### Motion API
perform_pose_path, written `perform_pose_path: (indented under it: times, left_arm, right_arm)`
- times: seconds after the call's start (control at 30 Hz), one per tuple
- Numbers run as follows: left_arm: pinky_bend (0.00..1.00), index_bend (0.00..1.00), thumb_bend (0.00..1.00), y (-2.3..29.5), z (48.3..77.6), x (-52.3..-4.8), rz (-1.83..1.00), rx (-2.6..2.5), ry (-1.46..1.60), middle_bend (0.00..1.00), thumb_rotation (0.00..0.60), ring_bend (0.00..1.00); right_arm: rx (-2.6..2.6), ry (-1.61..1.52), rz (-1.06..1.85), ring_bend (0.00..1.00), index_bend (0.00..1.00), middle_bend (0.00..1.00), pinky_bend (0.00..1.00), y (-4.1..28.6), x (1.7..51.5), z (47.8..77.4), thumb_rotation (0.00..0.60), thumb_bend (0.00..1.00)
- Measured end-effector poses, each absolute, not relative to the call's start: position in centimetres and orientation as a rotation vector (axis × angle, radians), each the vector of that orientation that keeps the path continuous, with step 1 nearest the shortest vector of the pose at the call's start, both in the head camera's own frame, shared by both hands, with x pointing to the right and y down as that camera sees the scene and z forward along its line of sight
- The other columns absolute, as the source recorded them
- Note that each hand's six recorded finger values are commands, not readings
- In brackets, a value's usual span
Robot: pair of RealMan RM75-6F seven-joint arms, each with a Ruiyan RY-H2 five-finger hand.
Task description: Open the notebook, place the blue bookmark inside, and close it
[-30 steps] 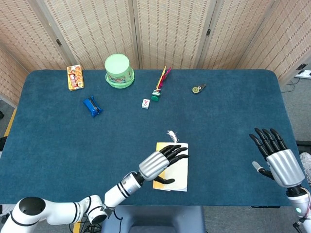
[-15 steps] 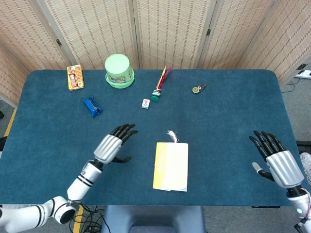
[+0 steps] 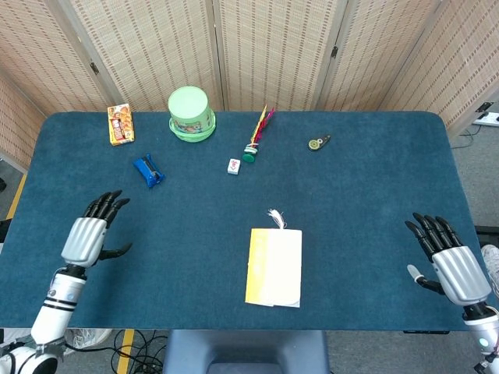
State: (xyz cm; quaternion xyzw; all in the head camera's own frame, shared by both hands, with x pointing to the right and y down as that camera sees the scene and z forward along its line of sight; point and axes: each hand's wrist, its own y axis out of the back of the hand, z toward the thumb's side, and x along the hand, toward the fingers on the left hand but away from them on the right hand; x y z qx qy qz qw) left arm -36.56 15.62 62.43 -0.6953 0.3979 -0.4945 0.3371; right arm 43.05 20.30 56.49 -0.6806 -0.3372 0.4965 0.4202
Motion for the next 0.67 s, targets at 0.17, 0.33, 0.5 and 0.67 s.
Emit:
perform_pose_path:
  times: [0.17,0.33,0.5,0.67]
  left_arm:
    - [0.15,0.15,0.23,17.8,60.7,-39.7,-1.351,-1.721,1.119,0.07,0.600,0.05]
    - [0.15,0.15,0.23,20.4,59.0,-42.3,-1.440,-1.637,1.145,0.07,0.600,0.05]
    - [0.15,0.15,0.23,21.9,57.7,-43.7,-1.496,-1.572,1.148,0.07,0.600,0.05]
    - [0.15,0.15,0.23,22.8,57.3,-43.8,-1.519,-1.561,1.150,0.07,0.600,0.05]
  right_arm:
    - [-1.741,-0.850,1.264,0.00,0.00,0.00,0.03,20.8,43.1,56.4,0.600,0.25]
    - [-1.730,-0.867,1.294,0.00,0.00,0.00,0.03,21.3,43.4,56.0,0.600,0.26]
    - [-1.683,-0.889,1.339,0.00,0.00,0.00,0.03,22.2,43.9,55.5,0.600,0.26]
    - [-1.638,-0.914,1.383,0.00,0.00,0.00,0.03,22.9,44.6,55.0,0.600,0.26]
